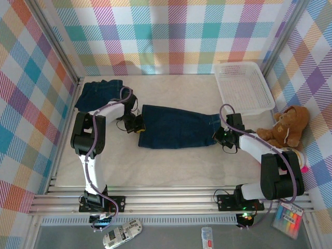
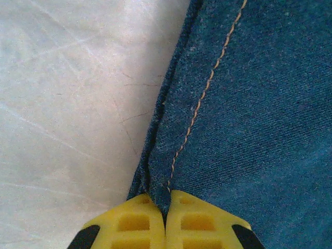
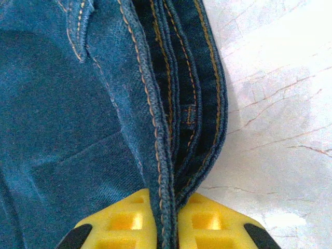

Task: Fold and stack the skirts

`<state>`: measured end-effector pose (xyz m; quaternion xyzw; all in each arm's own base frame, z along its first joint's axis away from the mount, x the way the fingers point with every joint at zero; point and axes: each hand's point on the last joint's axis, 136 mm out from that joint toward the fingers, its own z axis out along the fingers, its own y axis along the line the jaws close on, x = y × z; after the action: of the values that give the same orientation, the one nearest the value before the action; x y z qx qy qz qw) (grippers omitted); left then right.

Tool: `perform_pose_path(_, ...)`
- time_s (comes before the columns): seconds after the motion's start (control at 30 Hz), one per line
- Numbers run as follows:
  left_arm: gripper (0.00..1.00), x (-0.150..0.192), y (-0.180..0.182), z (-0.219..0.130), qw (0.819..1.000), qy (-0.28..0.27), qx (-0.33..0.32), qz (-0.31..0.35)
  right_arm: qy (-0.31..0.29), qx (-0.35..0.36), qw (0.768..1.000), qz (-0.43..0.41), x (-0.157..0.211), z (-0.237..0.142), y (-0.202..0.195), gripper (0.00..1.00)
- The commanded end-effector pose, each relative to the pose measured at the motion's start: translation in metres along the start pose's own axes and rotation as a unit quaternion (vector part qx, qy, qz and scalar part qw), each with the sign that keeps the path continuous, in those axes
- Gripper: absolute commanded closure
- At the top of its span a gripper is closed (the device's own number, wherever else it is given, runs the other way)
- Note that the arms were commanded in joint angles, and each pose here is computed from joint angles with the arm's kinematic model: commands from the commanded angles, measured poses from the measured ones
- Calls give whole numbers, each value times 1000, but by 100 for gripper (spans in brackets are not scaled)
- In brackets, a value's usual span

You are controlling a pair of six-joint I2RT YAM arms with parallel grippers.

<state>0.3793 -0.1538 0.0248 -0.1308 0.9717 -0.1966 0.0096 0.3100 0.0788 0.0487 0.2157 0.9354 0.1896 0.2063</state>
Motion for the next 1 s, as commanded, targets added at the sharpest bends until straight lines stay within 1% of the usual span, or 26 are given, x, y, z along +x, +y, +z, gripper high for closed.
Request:
perform_pose_path(0.0, 100, 13, 18, 19, 999, 28, -20, -22, -27, -38, 998, -37, -19, -15, 24, 100)
perform_pose_path(0.13, 100, 14, 21, 20, 999, 29, -26, -24, -57, -85, 991, -89, -36, -33, 56, 100)
perform_pose_path(0.23, 100, 12, 20, 19, 999, 27, -24, -23, -68, -108, 977, -169, -40, -46, 92, 100)
perform_pose_path(0.3, 100, 13, 19, 18, 999, 28, -24, -24, -70, -111, 961, -242, -38, -52, 122, 100)
perform_pose_path(0.4, 100, 13, 18, 19, 999, 34, -22, -25, -62, -133, 926, -347, -25, -55, 173, 100)
perform_pose_path(0.5, 100, 12, 19, 18, 999, 31, -26, -26, -30, -171, 883, -435, 1, -49, 223, 100)
perform_pose_path(0.57, 100, 11, 20, 18, 999, 29, -27, -26, -3, -185, 844, -503, 25, -39, 252, 100)
perform_pose_path(0.6, 100, 11, 19, 18, 999, 28, -27, -25, 17, -184, 832, -523, 37, -29, 260, 100)
perform_pose_path(0.63, 100, 10, 20, 18, 999, 28, -27, -24, 35, -185, 812, -552, 49, -19, 267, 100)
perform_pose_path(0.67, 100, 9, 20, 18, 999, 27, -27, -24, 55, -181, 801, -568, 60, -6, 272, 100)
perform_pose_path(0.77, 100, 5, 22, 16, 999, 24, -27, -24, 109, -154, 778, -599, 85, 28, 274, 100)
perform_pose_path(0.87, 100, 2, 24, 13, 999, 21, -23, -29, 144, -130, 768, -611, 100, 45, 274, 100)
perform_pose_path(0.97, 100, 1, 25, 11, 999, 19, -20, -30, 167, -120, 765, -610, 109, 49, 272, 100)
